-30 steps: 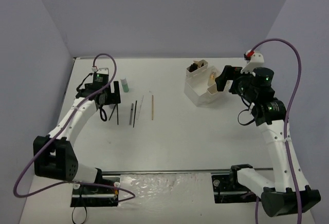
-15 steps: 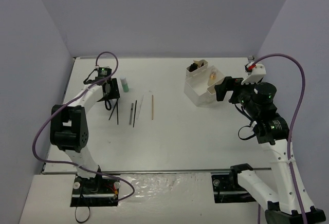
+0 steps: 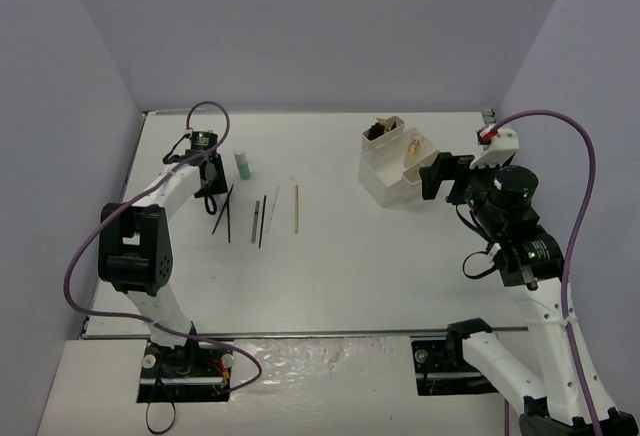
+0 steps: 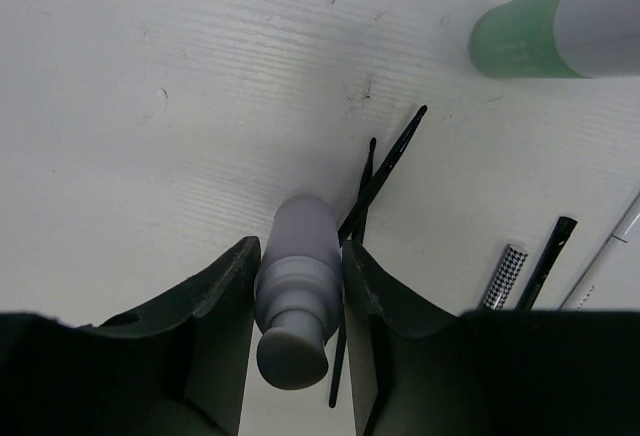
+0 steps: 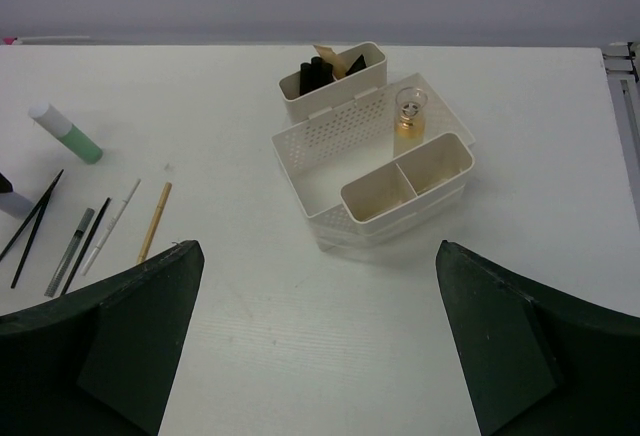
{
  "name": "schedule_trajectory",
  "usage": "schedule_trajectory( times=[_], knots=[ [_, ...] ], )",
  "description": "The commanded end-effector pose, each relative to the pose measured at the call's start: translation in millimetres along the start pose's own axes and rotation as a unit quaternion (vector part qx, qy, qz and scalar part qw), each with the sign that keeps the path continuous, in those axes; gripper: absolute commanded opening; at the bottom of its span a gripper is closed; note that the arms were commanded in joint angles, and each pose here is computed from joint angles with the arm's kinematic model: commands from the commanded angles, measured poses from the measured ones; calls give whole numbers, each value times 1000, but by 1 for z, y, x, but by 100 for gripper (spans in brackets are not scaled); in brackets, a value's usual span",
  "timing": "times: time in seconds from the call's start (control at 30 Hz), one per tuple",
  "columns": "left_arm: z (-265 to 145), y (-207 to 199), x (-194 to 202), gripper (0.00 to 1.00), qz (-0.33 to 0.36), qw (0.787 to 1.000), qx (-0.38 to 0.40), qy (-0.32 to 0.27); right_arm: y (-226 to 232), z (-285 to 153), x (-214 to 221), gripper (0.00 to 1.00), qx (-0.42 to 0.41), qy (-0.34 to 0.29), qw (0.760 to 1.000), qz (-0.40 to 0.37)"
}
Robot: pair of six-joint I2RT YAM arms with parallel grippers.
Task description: Organize the makeup
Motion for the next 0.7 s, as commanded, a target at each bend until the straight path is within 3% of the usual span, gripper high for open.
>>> schedule_trajectory(
  times=[0.0,0.17,0.33,0.5,0.67],
  knots=[
    [-80,-32,-70,0,15,990,68,-120,0,1,-18,100,3,-44,999,-6],
    [-136,-96,-66,0,95,977,124,-146,3,1,-16,100,-6,-41,999,-1],
    [-169,-178,-19,0,179,953,208,-125,6,2,-12,100,-14,-30,999,0],
    [-174,-228,22,0,234,936,241,-104,7,5,-4,100,-20,-16,1000,0],
    [-151,-256,58,0,263,929,248,-77,8,6,2,100,-23,-6,1000,-1]
  ],
)
Point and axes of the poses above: each gripper's point midway between its finger pads, its own z axis out along the fingers, its own y axis along the line the jaws close on, x = y × z, the point moved 3 cm from there along -z, back along the fingers, and after that the axes turned 5 degrees about -z, right-handed, at the moved point
